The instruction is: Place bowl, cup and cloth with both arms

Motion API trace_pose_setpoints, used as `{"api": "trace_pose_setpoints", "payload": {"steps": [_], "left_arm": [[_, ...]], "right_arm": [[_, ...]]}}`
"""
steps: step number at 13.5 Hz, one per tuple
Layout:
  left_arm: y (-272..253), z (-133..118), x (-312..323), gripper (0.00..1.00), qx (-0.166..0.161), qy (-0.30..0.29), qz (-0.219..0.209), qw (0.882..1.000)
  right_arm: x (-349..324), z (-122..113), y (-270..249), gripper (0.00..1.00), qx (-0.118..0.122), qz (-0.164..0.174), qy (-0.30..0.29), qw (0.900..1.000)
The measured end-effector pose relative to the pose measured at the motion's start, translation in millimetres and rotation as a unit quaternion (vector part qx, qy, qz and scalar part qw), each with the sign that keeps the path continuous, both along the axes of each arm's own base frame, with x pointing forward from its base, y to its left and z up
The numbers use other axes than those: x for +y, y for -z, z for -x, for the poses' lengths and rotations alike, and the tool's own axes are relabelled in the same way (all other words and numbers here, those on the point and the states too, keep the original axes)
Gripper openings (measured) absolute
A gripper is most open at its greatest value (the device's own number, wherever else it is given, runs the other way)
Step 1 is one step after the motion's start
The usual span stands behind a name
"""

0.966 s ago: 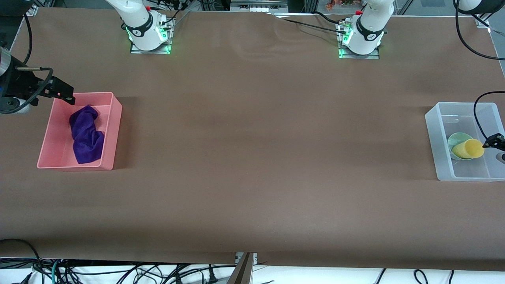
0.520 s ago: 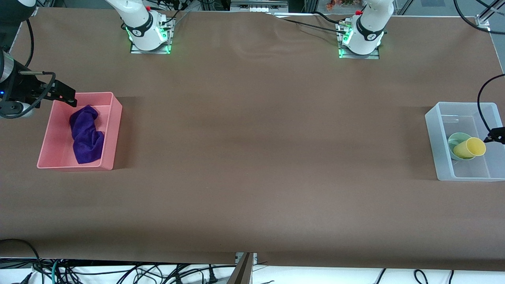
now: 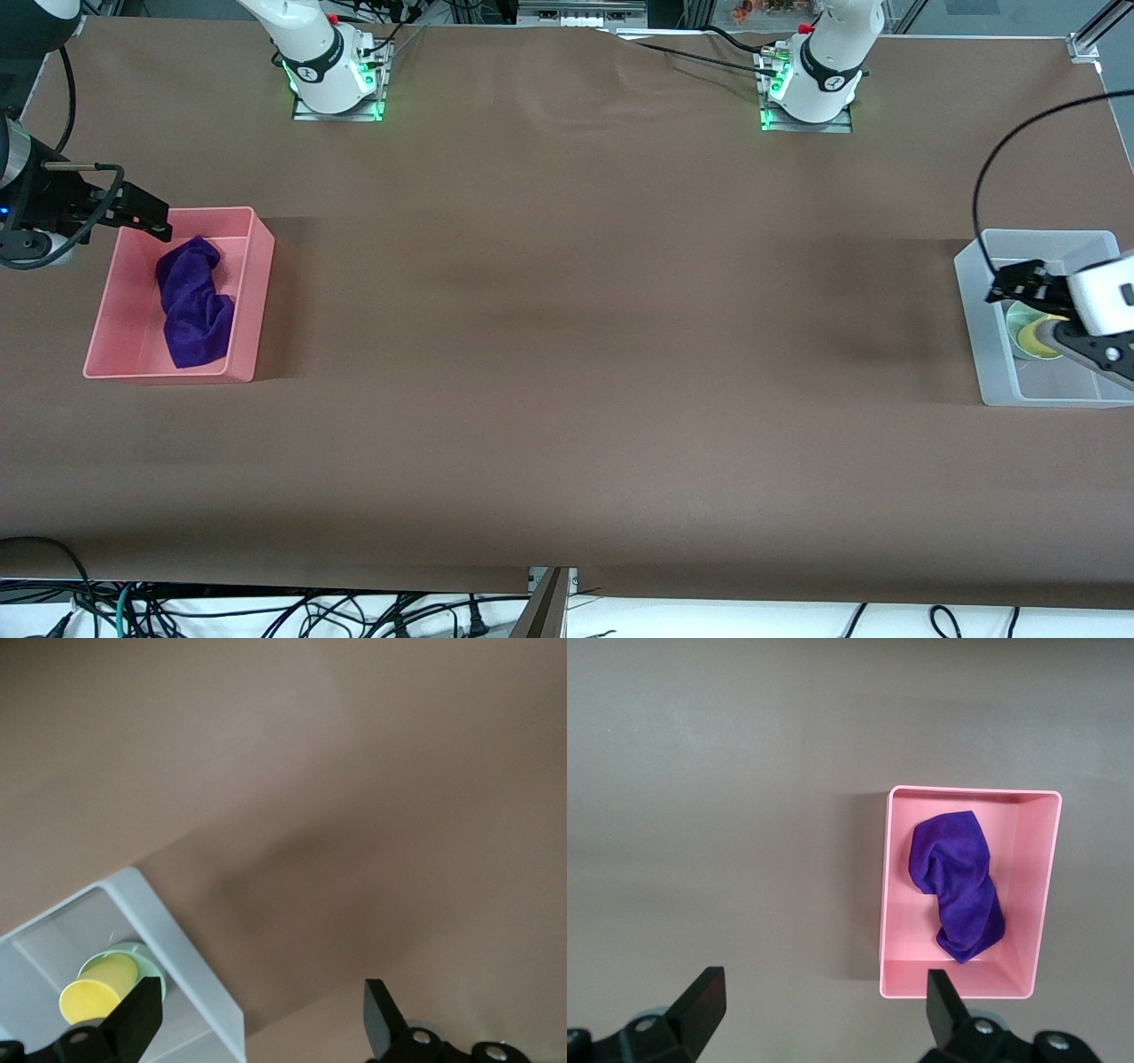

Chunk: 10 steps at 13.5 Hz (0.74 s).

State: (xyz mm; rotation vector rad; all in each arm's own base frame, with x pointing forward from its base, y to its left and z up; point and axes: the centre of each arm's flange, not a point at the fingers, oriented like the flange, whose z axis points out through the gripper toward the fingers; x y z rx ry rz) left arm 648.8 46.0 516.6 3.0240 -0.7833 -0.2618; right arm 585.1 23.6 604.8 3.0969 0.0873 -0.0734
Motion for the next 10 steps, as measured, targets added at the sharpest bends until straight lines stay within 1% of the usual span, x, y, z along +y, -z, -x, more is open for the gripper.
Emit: {"api": "trace_pose_setpoints", "payload": {"steps": [2,4,6,7,9,10], "left_arm": [[-25,13,-54,1.00,-0.012,-0.032,-0.021,0.999],[-47,40,-98,1.00,-0.026,-0.093,-0.027,0.995],[-56,64,-103,1.00,-0.064,-0.164,-0.009,0.984],[-51,74,-97,1.00,-0.076,-0.180,-0.004,0.981],[-38,90,-90,1.00,-0.078,-0.192,-0.001,0.978],[-34,93,-89,1.00,-0.077,-0.194,-0.002,0.978]], "right_arm": [[0,0,0,1.00,0.000,0.000,0.000,1.000],[0,0,0,1.00,0.000,0.000,0.000,1.000],[-1,0,0,1.00,0.000,0.000,0.001,1.000],[-1,0,0,1.00,0.000,0.000,0.001,1.000],[-1,0,0,1.00,0.000,0.000,0.001,1.000],[-1,0,0,1.00,0.000,0.000,0.001,1.000]]}}
